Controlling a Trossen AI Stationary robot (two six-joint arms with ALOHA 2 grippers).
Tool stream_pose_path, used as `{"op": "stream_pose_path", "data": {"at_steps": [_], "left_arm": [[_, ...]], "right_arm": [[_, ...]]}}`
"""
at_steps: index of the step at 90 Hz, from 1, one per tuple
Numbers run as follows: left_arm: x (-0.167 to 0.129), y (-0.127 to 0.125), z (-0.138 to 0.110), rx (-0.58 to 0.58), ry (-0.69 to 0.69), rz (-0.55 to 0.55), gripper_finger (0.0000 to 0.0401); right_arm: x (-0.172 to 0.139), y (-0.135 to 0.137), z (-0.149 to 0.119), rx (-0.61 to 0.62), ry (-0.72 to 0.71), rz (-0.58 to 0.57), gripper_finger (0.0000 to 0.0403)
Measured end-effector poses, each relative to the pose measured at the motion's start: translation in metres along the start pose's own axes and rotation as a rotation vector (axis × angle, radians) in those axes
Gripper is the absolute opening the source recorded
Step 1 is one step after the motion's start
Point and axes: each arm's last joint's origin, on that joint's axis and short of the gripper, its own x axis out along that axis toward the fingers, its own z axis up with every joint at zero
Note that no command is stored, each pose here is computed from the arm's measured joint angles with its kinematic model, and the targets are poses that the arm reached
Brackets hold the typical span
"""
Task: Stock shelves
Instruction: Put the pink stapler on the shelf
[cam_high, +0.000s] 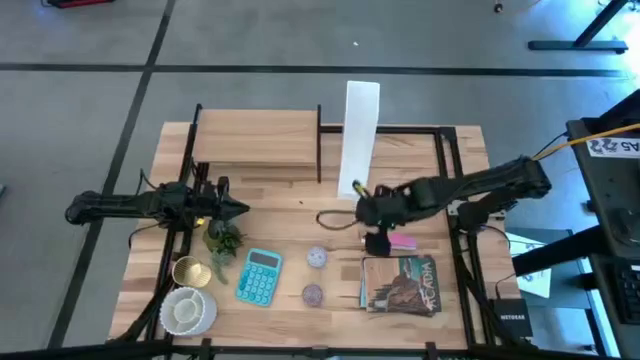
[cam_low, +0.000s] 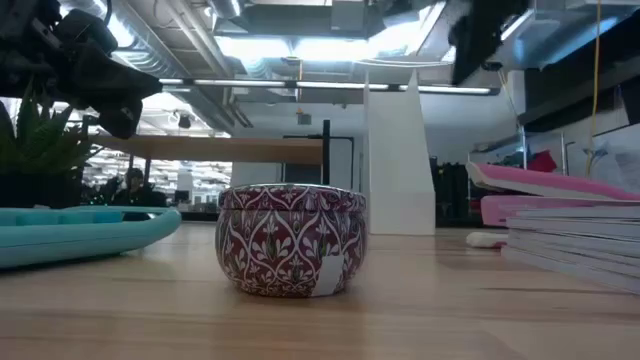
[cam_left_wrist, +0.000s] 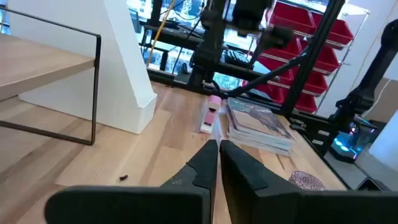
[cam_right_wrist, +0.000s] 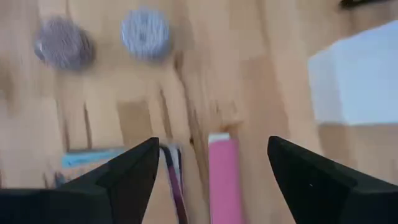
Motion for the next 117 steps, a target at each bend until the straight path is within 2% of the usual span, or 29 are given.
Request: {"op": "stream_pose_path", "data": {"at_steps": [15,28,47,60,75,83,91,104,110,117], "left_arm": [[0.000,0.000,0.000,0.000,0.000,0.000,0.0004],[0.000,0.000,0.000,0.000,0.000,0.000,0.0004],[0.000,0.000,0.000,0.000,0.000,0.000,0.0004],[0.000,0.000,0.000,0.000,0.000,0.000,0.0004],[0.000,0.000,0.000,0.000,0.000,0.000,0.0004],[0.000,0.000,0.000,0.000,0.000,0.000,0.0004],[0.000,0.000,0.000,0.000,0.000,0.000,0.0004],[0.000,0.000,0.000,0.000,0.000,0.000,0.0004],[0.000,0.000,0.000,0.000,0.000,0.000,0.0004],[0.000,0.000,0.000,0.000,0.000,0.000,0.0004]], "right_arm": [[0.040,0.001,-0.005,-0.018,0.106,-0.106,0.0286],[0.064,0.001,-0.008,-0.025,0.196,-0.146,0.0286],[0.084,0.005,-0.010,-0.013,0.294,-0.107,0.0274],[0.094,0.005,-0.011,-0.014,0.327,-0.119,0.0224],[0.098,0.006,-0.011,-0.023,0.332,-0.124,0.0105],[0.099,0.006,-0.009,-0.027,0.311,-0.130,0.0103],[0.093,0.009,-0.002,-0.036,0.273,-0.135,0.0103],[0.064,0.021,0.031,-0.098,0.138,-0.076,0.0103],[0.039,0.028,0.054,-0.176,0.024,-0.030,0.0103],[0.002,0.036,0.079,-0.323,-0.130,0.013,0.0103]]}}
